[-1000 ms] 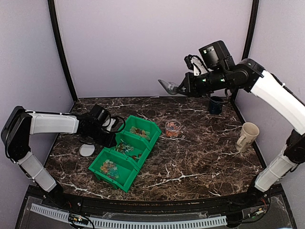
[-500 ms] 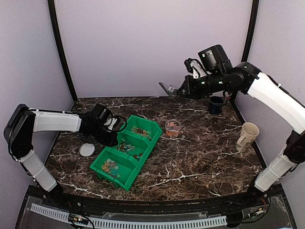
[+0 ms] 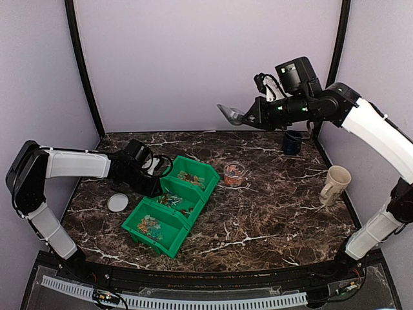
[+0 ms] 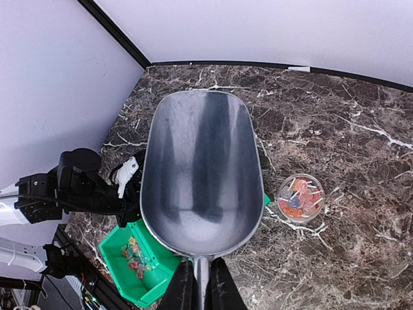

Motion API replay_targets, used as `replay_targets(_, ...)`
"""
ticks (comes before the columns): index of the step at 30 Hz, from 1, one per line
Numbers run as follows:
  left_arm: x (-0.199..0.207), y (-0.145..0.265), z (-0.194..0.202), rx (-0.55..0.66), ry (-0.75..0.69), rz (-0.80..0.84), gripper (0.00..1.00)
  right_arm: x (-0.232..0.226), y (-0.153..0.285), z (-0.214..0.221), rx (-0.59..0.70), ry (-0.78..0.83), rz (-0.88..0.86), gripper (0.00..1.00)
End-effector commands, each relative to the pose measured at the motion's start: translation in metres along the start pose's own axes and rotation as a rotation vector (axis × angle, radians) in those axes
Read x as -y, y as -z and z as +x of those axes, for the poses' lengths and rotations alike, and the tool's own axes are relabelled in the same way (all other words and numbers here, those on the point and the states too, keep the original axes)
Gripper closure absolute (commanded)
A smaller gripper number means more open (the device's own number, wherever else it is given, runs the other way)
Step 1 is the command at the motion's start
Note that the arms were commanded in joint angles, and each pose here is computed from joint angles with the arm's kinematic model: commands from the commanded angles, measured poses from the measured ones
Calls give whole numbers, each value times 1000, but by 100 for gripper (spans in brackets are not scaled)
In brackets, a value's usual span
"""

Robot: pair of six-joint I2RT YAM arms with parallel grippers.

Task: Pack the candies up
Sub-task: Place the storage box at the center of the board, then pick up the storage box from the center of the board.

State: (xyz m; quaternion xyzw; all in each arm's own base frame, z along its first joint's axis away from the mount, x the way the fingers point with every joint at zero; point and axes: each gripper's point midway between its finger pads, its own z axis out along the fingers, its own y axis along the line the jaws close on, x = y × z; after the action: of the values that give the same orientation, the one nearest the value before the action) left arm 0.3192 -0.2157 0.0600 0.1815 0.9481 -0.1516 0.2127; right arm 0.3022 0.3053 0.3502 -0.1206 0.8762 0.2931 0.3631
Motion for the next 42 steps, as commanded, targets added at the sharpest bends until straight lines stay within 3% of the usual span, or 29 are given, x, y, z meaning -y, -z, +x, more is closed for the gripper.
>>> replay_targets(1,4,5,-11,28,-7,9,73,-11,19,-23,97,10,-53,100)
replay_targets(9,3,13,-17,56,-12,-7,62,-11,10,-24,83,8,-48,100)
replay_targets(16,3,21,-25,81,-13,-21,45,11,0,-16,72,-14,14,100)
replay_targets(27,12,52,-45,161,-26,4,23,41,5,-5,171,87,73,100)
replay_targets(35,5,61,-74,188,-47,-78,21,47,-7,17,182,114,31,100)
replay_targets(42,3,34,-99,149,-32,-100,22,48,-21,28,157,172,10,100)
